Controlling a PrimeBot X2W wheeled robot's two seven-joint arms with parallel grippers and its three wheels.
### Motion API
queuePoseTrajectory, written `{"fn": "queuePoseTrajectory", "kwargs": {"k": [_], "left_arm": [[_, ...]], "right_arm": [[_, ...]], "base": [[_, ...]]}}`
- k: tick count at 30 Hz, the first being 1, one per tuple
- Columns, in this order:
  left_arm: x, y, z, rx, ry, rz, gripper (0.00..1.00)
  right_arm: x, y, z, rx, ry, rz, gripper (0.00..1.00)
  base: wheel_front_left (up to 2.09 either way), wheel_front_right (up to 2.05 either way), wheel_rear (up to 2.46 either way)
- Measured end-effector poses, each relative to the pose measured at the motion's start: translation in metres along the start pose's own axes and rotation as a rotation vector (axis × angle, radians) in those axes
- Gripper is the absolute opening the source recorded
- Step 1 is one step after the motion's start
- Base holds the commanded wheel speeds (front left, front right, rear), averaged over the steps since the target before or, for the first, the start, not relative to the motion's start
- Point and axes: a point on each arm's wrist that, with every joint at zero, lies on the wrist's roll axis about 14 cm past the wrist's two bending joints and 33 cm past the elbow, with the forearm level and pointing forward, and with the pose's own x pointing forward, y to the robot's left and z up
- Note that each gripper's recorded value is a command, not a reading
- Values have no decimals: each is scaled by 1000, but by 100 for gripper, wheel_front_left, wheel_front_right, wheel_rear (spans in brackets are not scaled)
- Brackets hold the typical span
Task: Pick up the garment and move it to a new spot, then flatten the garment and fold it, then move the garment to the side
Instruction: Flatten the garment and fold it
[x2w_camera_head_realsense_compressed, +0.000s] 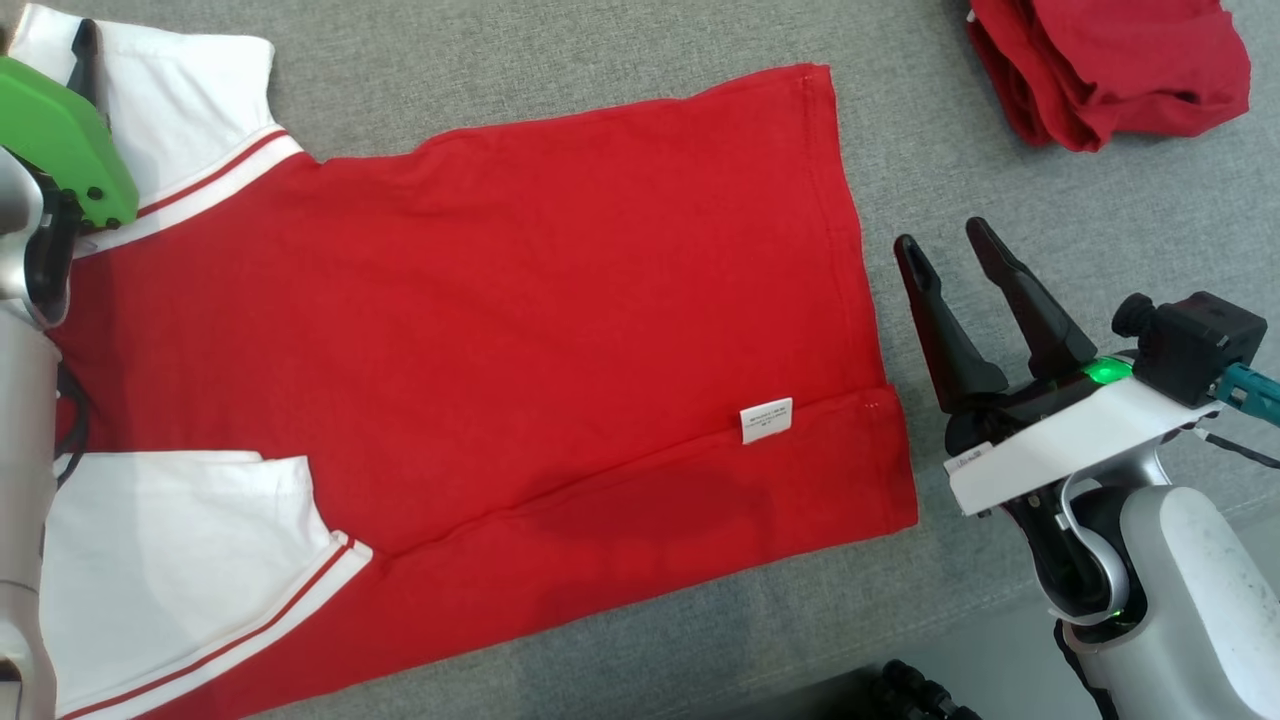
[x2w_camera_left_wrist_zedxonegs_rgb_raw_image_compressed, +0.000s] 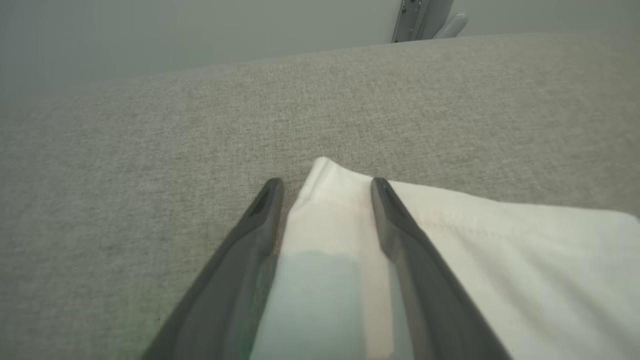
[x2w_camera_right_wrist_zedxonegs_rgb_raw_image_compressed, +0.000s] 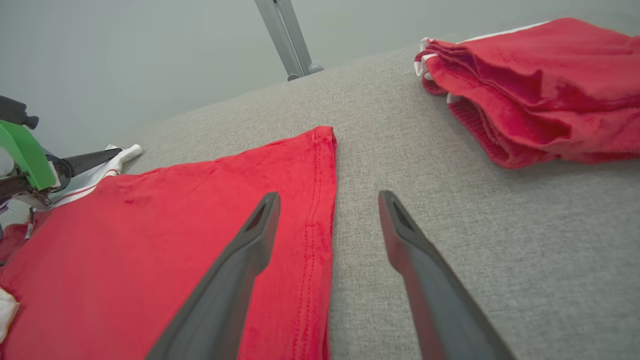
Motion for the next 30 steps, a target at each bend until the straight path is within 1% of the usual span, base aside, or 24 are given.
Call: {"fn": "queuePoseTrajectory", "kwargs": {"k": [1, 2, 3, 8, 12, 17, 21, 30], "left_arm": [[0, -2, 0, 1, 3, -7, 29], [-1, -4, 0, 1, 4, -13, 5], [-2, -6, 0, 5, 4, -20, 0], [-12, -12, 5, 26, -11, -44, 0], [-26, -16, 10, 29, -51, -56, 0], [-49, -24, 33, 17, -149, -81, 0], [-66, -23, 46, 23, -213, -83, 0], [-91, -5, 48, 23, -254, -56, 0]], "right_arm": [[0, 1, 2, -2, -5, 2, 100], [0, 0, 3, -4, -8, 3, 100], [1, 0, 5, -8, -9, 5, 100], [8, 0, 19, -58, -15, 26, 100], [18, -2, 26, -127, 23, 44, 100], [35, -1, 29, -211, 90, 72, 100], [57, 8, 23, -242, 147, 104, 100], [102, 17, -3, -283, 277, 119, 100]], "base": [[0, 0, 0], [0, 0, 0], [0, 0, 0], [0, 0, 0], [0, 0, 0], [0, 0, 0], [0, 0, 0], [0, 0, 0]]}}
